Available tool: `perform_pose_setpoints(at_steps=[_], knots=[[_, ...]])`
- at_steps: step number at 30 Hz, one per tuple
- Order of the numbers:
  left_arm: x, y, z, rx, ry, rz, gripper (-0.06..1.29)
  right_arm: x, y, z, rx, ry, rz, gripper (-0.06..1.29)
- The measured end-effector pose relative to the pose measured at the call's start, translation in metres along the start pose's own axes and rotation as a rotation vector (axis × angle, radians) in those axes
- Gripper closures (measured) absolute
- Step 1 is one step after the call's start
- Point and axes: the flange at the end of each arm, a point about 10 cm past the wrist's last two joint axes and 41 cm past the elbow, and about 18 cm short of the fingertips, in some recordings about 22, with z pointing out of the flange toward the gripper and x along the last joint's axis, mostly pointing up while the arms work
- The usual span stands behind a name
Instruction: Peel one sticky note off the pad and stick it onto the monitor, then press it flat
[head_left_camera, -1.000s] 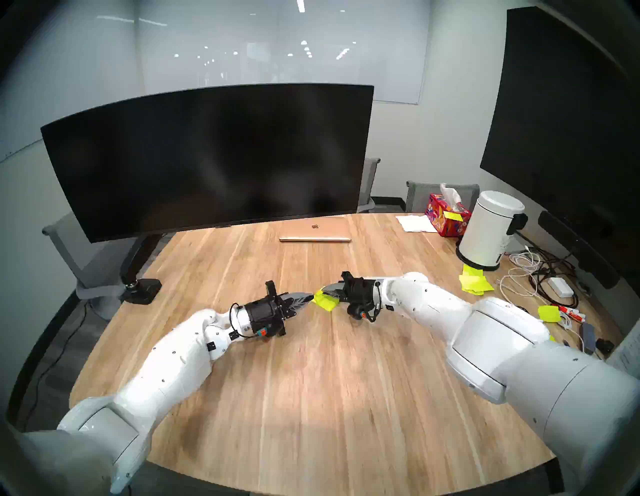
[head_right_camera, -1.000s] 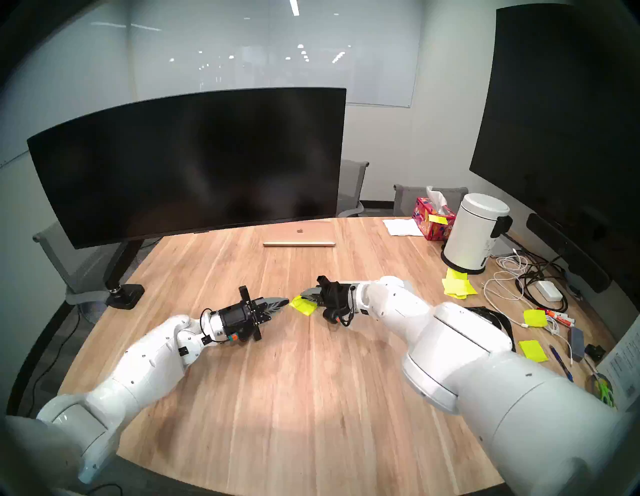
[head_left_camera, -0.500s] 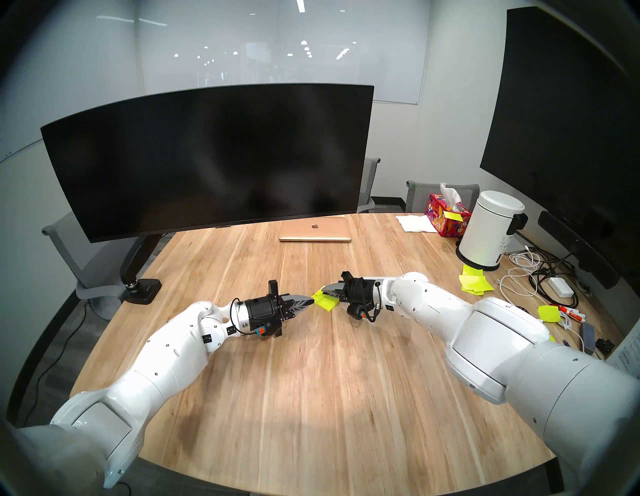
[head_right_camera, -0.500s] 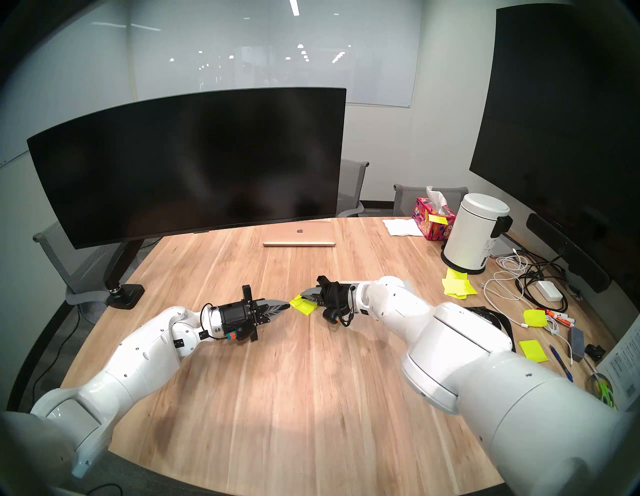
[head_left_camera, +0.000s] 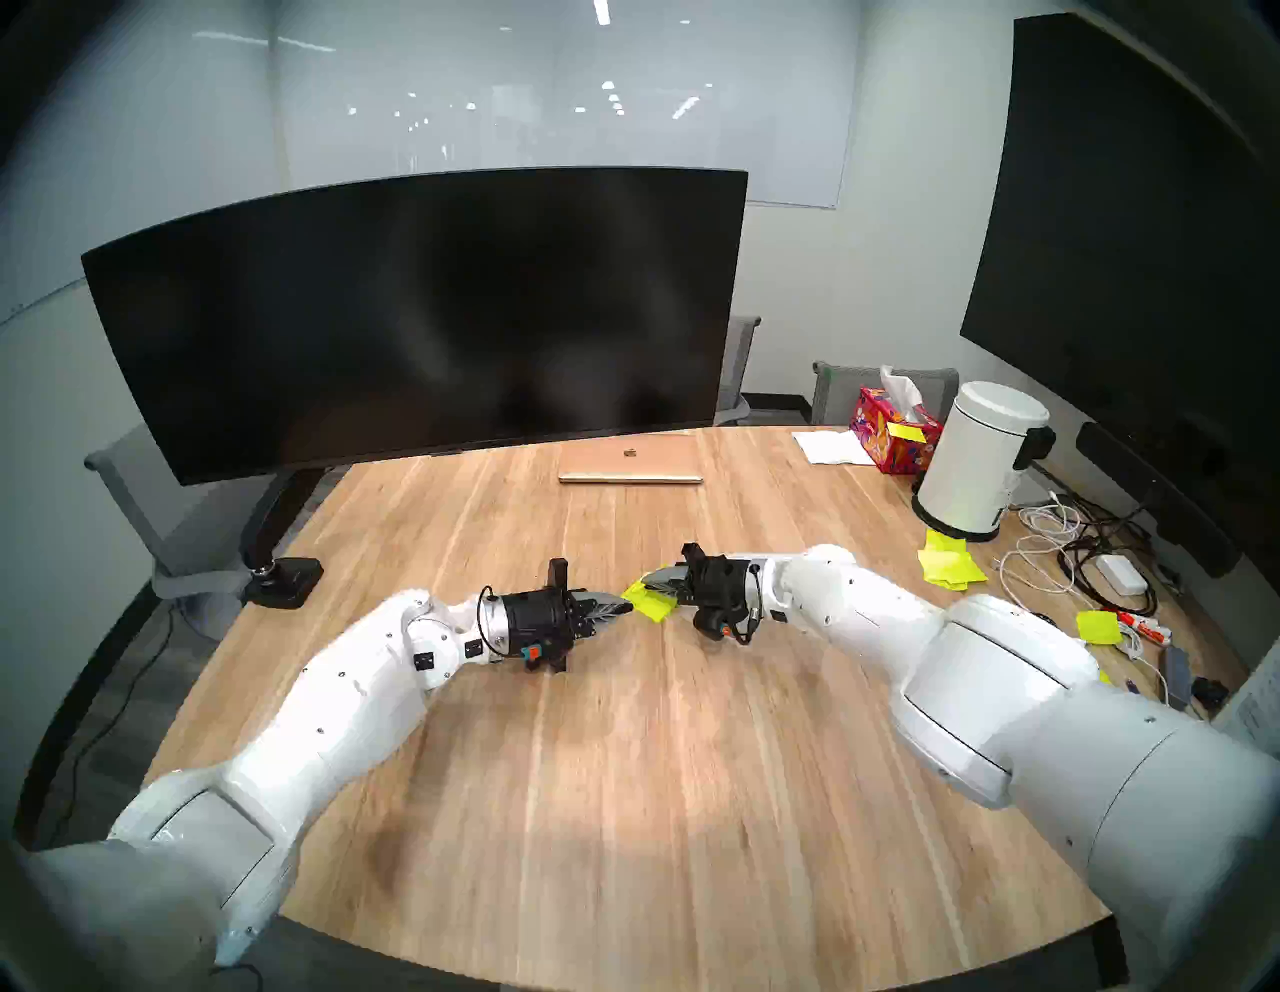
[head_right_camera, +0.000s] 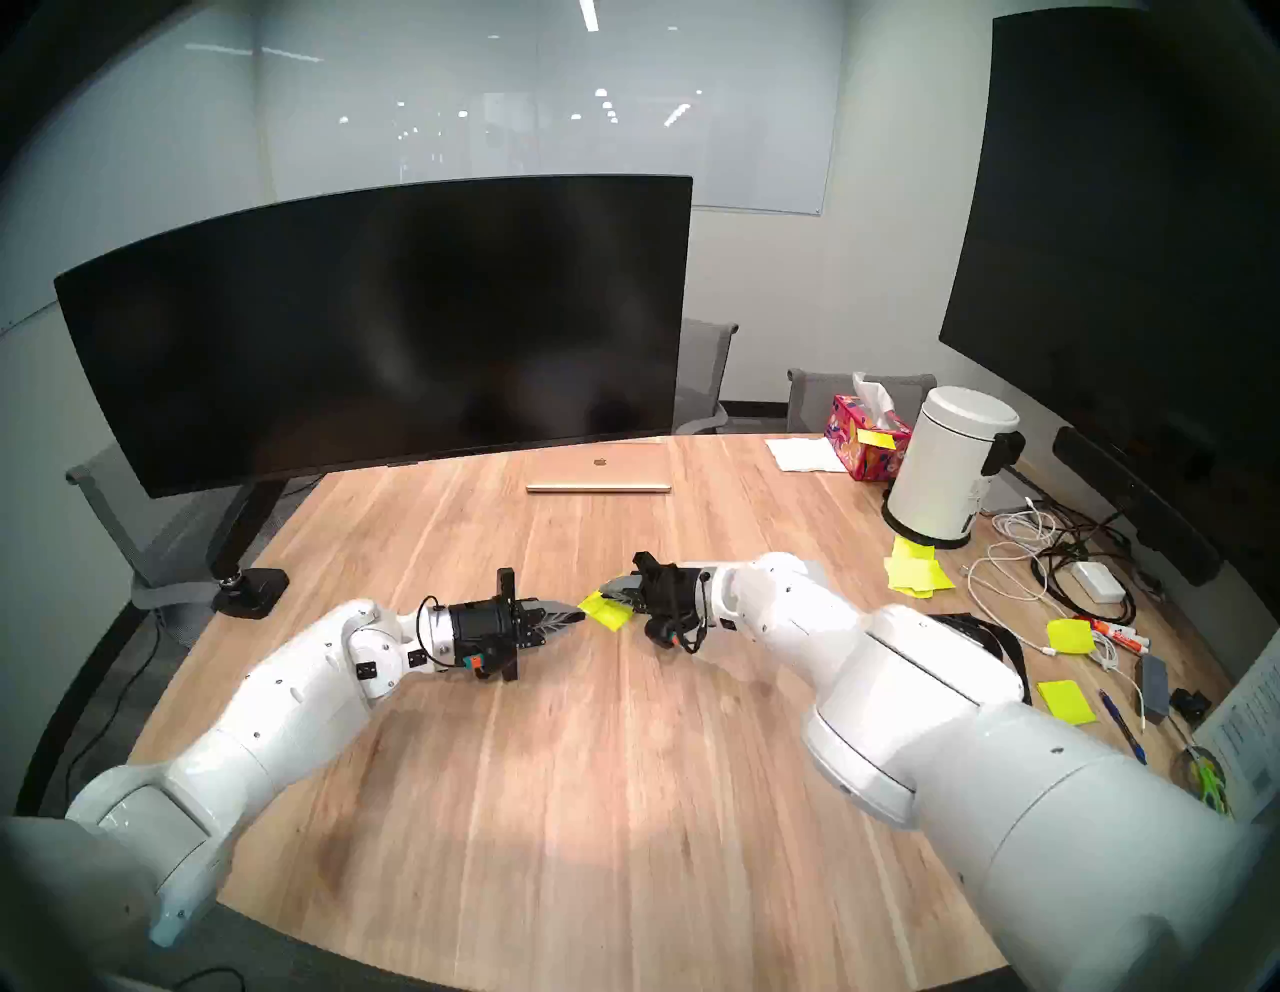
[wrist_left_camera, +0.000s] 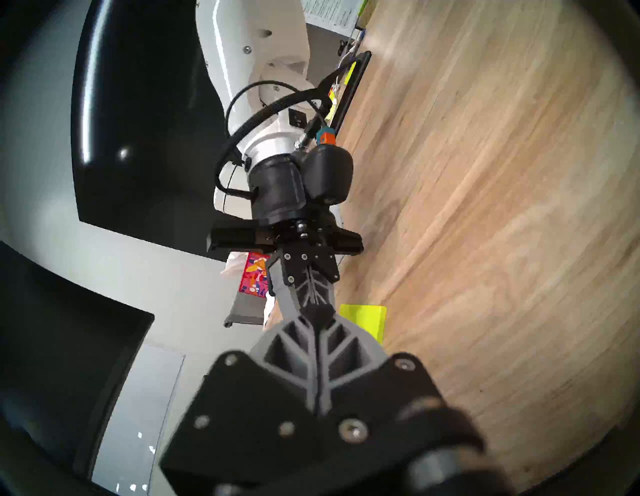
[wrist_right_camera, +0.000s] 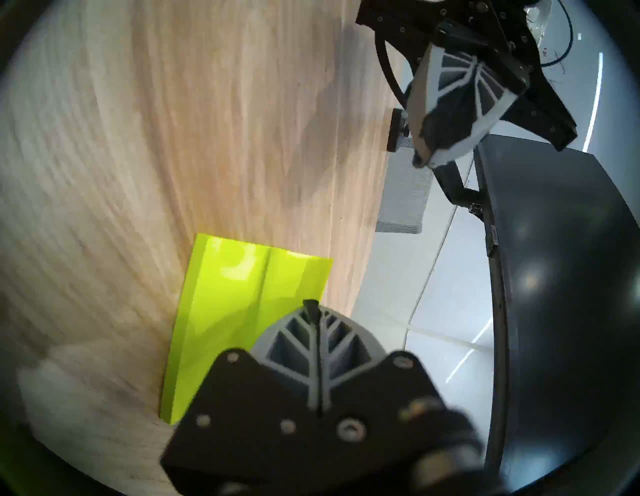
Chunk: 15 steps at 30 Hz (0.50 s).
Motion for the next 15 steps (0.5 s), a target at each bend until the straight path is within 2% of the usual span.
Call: perform_pose_setpoints(at_steps=[15], knots=[[-0.011,0.000,0.014,-0.053,-0.046,-0.051,1.25,0.001,-0.001,-0.001,-0.011,-0.002,0.007,1.25]])
